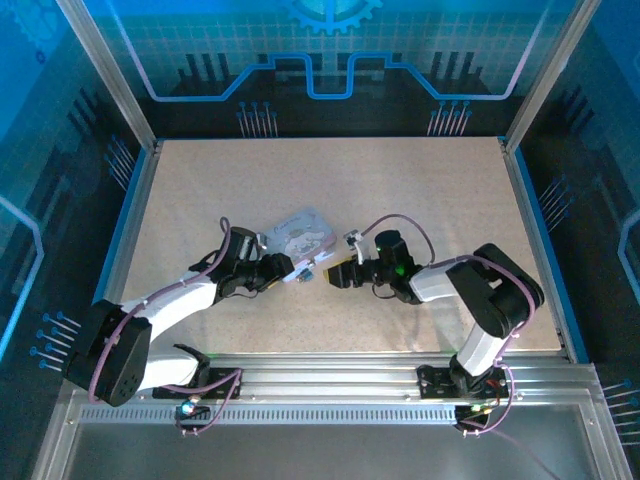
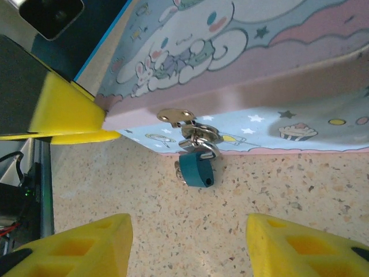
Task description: Unlock the padlock with the key
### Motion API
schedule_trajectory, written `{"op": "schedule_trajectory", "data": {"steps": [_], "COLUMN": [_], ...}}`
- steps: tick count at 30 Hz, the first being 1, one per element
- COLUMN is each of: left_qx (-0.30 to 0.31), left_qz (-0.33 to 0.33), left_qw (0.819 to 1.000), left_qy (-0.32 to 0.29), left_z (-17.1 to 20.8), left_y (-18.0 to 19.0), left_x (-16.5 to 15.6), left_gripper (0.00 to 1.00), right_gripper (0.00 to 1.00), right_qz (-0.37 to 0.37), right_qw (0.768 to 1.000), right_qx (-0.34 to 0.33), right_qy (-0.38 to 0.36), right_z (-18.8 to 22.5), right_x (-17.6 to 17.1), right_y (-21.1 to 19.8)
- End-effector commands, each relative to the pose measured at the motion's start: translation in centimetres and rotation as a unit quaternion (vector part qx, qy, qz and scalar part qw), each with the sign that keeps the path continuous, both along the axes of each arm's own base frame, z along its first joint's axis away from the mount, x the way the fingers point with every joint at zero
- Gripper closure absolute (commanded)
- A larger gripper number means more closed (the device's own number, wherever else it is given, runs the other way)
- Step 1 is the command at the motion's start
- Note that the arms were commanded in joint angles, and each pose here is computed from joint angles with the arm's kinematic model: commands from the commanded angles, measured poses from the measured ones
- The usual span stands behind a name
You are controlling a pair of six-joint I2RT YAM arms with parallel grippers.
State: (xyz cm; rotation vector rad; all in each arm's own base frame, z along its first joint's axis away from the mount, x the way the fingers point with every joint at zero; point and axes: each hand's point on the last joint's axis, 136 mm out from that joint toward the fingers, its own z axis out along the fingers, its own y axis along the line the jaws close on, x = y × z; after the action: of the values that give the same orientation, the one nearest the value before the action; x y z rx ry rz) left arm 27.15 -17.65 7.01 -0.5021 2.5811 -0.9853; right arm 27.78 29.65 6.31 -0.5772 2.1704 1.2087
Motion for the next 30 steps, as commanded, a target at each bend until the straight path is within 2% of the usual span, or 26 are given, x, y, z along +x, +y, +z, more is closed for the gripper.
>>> {"op": "schedule_trajectory", "data": {"steps": [1, 30], "left_qx": [0.007, 0.006], "left_qz": [0.005, 0.006], "left_qw": [1.000, 1.000], "left_qy": [0.012, 0.015], "left_z": [-0.9, -1.0], "left_y": [0.2, 0.2], "left_x": [-0.5, -0.7], "left_gripper": [0.47, 0.47], "right_gripper": [0.45, 0.52], "right_qz": [0.030, 0.071], "right_qw": [0.999, 0.997], "right_qx": [0.017, 0.025], "right_qy": [-0.033, 0.000], "right_z": [0.9, -1.9], "right_x": [0.4, 1.8], "right_y": [1.7, 4.8]}}
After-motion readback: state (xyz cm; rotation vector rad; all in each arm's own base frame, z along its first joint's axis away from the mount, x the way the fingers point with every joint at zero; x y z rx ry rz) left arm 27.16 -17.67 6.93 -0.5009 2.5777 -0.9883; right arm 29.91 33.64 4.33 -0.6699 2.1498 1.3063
